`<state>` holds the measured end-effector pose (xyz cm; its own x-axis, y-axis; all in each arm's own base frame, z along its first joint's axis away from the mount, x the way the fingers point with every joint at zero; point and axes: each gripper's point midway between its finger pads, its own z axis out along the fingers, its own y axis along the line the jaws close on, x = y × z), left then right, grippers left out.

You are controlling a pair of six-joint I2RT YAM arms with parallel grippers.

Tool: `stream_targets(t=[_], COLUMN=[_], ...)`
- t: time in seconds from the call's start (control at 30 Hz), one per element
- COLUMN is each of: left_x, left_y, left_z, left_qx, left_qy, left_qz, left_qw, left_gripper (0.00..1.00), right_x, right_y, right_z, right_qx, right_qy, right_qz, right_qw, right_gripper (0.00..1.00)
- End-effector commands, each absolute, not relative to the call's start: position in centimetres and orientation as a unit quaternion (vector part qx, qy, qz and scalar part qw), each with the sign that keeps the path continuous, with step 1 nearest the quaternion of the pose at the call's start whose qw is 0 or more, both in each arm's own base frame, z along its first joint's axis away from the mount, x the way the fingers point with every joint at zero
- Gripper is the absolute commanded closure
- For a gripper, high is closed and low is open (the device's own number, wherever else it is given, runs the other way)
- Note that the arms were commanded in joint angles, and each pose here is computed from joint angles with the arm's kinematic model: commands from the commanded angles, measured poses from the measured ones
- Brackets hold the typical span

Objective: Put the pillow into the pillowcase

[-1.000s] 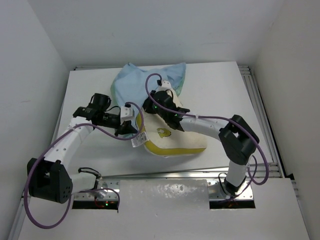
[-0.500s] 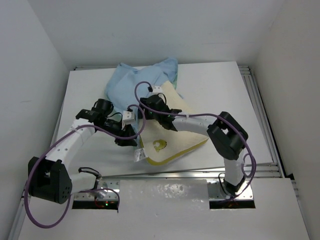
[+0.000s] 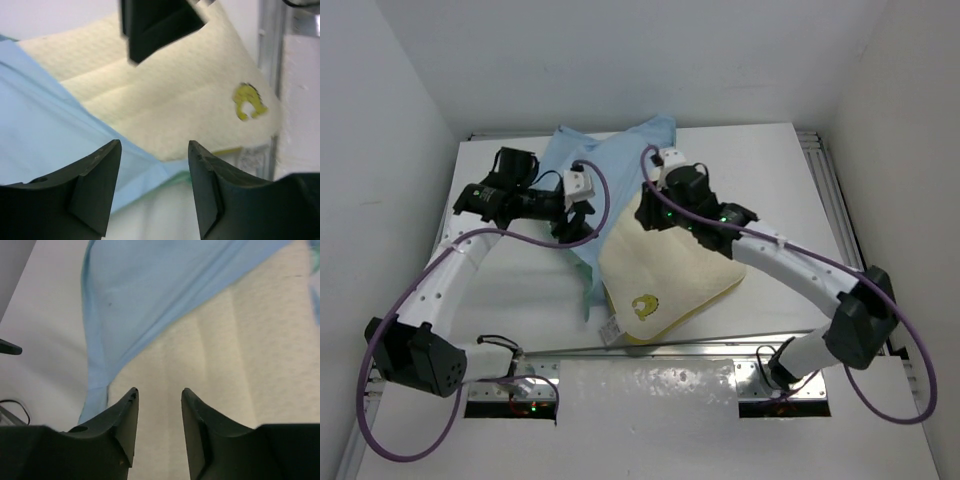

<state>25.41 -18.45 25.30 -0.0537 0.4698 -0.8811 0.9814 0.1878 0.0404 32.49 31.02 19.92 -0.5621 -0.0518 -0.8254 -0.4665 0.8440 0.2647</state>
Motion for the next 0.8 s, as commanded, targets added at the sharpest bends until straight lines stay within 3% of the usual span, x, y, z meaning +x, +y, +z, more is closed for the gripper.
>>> stream_targets(t=[0.0, 0.07, 0.1, 0.23, 0.33, 0.37, 0.4, 0.43, 0.77], left_x=[31.5, 34.1, 35.5, 43.1, 47.5, 48.7, 50.1, 51.0, 53.5], left_y=[-22.0, -23.1, -25.5, -28.4, -29.4, -29.9, -30.4, -30.5, -29.4], left_z=[27.3, 26.7, 26.9, 24.4, 24.7, 21.0, 22.5, 20.3, 14.5], left_qx=[0.509, 0.505, 0.504, 0.456, 0.432, 0.439, 0.436, 0.44, 0.465], left_qy=[0.672, 0.688, 0.683, 0.717, 0.729, 0.749, 0.74, 0.749, 0.758], left_qz=[-0.238, -0.165, -0.163, -0.102, -0.062, -0.055, -0.045, -0.029, 0.062], left_qw=[0.482, 0.495, 0.503, 0.517, 0.528, 0.494, 0.51, 0.495, 0.454], left_gripper=[0.52, 0.53, 0.48, 0.42, 0.42, 0.45, 0.46, 0.48, 0.55], right_x=[33.5, 34.7, 36.0, 40.0, 41.9, 42.6, 42.8, 43.5, 44.9], right_y=[25.4, 23.0, 20.8, 16.3, 15.9, 15.6, 16.1, 16.1, 18.6], right_z=[20.4, 19.8, 19.2, 17.4, 15.5, 15.2, 15.1, 13.9, 7.7], right_qx=[-0.096, -0.053, -0.02, 0.05, 0.044, 0.044, 0.032, 0.026, -0.008], right_qy=[0.878, 0.886, 0.891, 0.887, 0.891, 0.89, 0.888, 0.89, 0.897], right_qz=[0.194, 0.185, 0.182, 0.207, 0.22, 0.227, 0.247, 0.249, 0.297], right_qw=[0.427, 0.422, 0.416, 0.41, 0.394, 0.392, 0.386, 0.381, 0.328], right_gripper=[0.61, 0.44, 0.29, 0.14, 0.11, 0.11, 0.1, 0.1, 0.09])
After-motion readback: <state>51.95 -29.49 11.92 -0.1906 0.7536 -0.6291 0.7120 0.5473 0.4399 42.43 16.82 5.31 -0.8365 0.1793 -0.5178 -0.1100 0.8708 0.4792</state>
